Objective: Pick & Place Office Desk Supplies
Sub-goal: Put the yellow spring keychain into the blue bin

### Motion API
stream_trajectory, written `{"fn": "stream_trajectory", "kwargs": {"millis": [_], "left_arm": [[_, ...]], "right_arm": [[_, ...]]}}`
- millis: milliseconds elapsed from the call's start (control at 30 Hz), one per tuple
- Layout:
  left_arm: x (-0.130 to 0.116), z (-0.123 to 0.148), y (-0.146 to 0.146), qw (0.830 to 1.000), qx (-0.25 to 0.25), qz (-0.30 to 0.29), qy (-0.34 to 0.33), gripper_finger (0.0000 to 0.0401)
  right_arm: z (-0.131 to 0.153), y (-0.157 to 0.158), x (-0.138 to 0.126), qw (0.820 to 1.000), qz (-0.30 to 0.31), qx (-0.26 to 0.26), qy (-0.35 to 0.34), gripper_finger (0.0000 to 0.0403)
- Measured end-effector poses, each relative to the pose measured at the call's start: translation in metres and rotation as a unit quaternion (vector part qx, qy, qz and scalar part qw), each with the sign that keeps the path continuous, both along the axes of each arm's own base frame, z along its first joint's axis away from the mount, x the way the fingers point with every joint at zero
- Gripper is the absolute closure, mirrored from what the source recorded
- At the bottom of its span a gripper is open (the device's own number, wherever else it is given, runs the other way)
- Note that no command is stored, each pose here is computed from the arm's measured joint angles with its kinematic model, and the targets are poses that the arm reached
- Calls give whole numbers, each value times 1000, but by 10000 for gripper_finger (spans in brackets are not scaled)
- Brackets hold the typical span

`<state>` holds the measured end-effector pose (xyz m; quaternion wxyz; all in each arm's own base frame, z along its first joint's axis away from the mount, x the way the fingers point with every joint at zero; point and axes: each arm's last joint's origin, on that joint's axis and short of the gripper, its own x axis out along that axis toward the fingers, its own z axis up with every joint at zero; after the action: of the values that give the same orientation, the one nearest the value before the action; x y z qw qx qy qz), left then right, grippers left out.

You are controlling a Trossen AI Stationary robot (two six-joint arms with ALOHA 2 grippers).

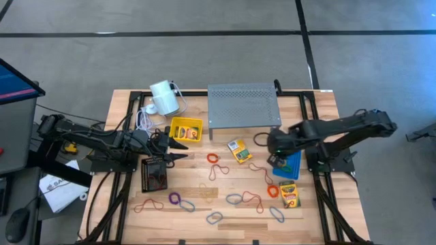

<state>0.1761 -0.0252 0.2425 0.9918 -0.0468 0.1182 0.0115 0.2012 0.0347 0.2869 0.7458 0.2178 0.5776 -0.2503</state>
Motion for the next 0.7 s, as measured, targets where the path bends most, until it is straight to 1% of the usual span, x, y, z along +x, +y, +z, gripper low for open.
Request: {"fn": "stream_trajectory", "kwargs": {"millis": [133, 300, 400, 533, 700], "left_arm": [[0, 0, 0, 1000, 0, 0, 0, 270], [0, 0, 0, 1000, 0, 0, 0, 270], [0, 0, 0, 1000, 0, 0, 0, 270], [0, 0, 0, 1000, 0, 0, 0, 270], [0, 0, 0, 1000, 0, 0, 0, 270]], "right_arm": [[-1, 12, -20, 1000, -26, 0, 16, 387], [-26, 24, -36, 998, -52, 2, 32, 388], [-48, 31, -39, 998, -59, 18, 25, 388], [-75, 35, -39, 998, -53, 34, 8, 388], [-98, 32, -42, 997, -68, 46, 10, 388]]}}
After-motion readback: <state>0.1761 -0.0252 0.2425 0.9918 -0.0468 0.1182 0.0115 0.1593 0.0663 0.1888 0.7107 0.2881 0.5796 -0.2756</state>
